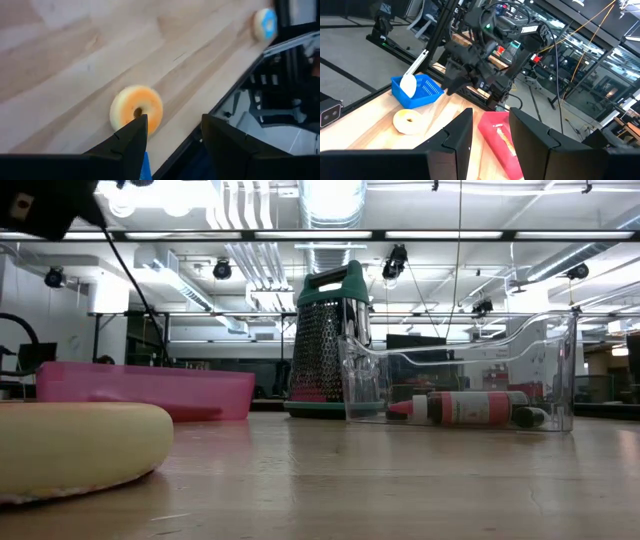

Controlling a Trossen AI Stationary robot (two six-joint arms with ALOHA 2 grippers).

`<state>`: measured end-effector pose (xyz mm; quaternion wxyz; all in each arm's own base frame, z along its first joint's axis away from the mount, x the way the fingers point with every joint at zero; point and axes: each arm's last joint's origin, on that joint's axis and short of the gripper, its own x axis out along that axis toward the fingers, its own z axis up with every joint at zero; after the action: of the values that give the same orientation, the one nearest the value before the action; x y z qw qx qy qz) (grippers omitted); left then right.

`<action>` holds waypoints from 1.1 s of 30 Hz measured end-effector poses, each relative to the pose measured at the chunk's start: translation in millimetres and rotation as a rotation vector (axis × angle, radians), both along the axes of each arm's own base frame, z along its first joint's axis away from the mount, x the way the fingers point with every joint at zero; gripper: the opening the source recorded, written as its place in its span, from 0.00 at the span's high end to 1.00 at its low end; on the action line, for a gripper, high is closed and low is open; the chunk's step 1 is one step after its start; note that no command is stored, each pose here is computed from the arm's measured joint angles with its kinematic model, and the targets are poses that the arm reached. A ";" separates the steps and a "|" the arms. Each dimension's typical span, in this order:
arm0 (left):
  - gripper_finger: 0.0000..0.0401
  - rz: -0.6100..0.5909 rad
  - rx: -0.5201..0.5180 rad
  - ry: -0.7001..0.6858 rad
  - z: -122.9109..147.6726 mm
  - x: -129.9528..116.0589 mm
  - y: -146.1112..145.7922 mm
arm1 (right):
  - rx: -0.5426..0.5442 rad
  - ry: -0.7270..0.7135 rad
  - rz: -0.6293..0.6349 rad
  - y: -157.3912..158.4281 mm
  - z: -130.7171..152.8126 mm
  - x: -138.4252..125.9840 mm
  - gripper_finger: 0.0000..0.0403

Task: Pick & Place Food Item
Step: Put the orange donut into the blue bin

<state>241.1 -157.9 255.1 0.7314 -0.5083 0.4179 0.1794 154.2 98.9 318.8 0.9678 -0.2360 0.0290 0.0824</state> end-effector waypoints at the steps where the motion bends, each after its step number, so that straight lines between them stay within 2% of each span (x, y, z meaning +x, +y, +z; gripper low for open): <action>1: 0.52 0.005 -0.011 0.017 -2.8 1.0 -1.3 | 0.000 0.000 0.000 0.0 0.0 0.0 0.69; 23: 0.52 0.054 -0.047 0.059 -10.9 3.4 -5.6 | 0.000 0.000 0.000 0.0 0.0 0.0 0.69; 28: 0.52 0.075 -0.032 0.093 -23.1 8.5 -9.3 | 0.000 0.000 0.000 -0.1 0.1 0.0 0.69; 33: 0.53 0.090 -0.078 0.165 -36.7 13.3 -14.7 | 0.000 -0.001 0.000 0.0 0.1 -0.1 0.69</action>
<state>254.5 -172.6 218.4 0.6653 -0.5383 0.4599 0.2368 154.2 98.9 318.9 0.9678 -0.2361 0.0287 0.0822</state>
